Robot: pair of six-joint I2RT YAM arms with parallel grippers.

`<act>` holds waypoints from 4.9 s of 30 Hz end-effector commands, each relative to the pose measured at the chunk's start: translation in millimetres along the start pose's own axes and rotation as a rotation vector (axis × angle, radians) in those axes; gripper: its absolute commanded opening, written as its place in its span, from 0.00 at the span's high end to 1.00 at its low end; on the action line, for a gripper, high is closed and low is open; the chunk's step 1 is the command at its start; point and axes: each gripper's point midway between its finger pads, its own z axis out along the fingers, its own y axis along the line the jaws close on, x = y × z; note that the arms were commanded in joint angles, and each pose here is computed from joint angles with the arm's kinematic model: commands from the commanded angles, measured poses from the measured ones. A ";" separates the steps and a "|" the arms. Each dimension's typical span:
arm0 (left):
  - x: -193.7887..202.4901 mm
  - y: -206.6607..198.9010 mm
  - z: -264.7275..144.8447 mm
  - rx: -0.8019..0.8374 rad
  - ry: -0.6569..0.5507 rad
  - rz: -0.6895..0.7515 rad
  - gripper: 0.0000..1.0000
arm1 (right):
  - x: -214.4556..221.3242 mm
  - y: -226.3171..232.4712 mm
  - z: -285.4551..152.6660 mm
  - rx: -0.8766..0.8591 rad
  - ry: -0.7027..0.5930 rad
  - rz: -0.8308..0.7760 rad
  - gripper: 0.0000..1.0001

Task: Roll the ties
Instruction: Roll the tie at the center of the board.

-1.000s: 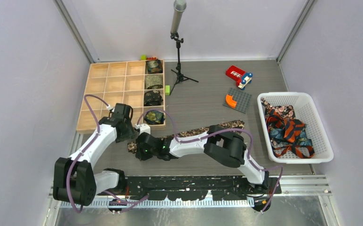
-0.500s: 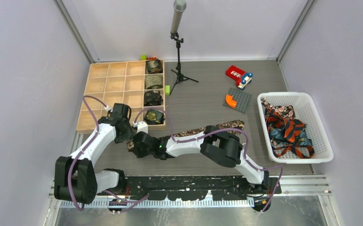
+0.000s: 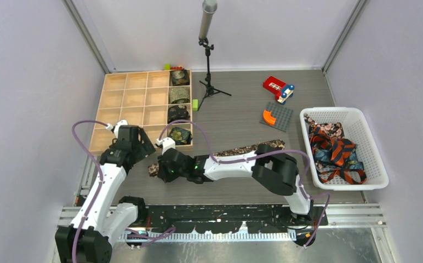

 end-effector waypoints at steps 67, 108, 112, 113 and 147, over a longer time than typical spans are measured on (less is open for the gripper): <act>81.3 -7.5 34.3 0.167 0.061 -0.274 0.81 | 7.7 -84.1 9.8 0.119 0.220 0.165 1.00; 40.5 -9.0 -0.9 0.135 0.031 -0.144 1.00 | -40.3 -10.8 25.6 -0.067 0.173 0.241 0.99; 33.5 -11.2 -4.7 0.139 0.018 -0.141 1.00 | -36.4 -4.7 27.3 -0.077 0.179 0.239 0.99; 31.7 -11.8 -5.5 0.140 0.016 -0.140 1.00 | -37.3 -2.5 27.2 -0.081 0.176 0.238 0.99; 16.0 -5.2 -9.1 0.082 -0.013 -0.090 1.00 | -37.4 14.2 24.8 -0.154 0.177 0.206 0.99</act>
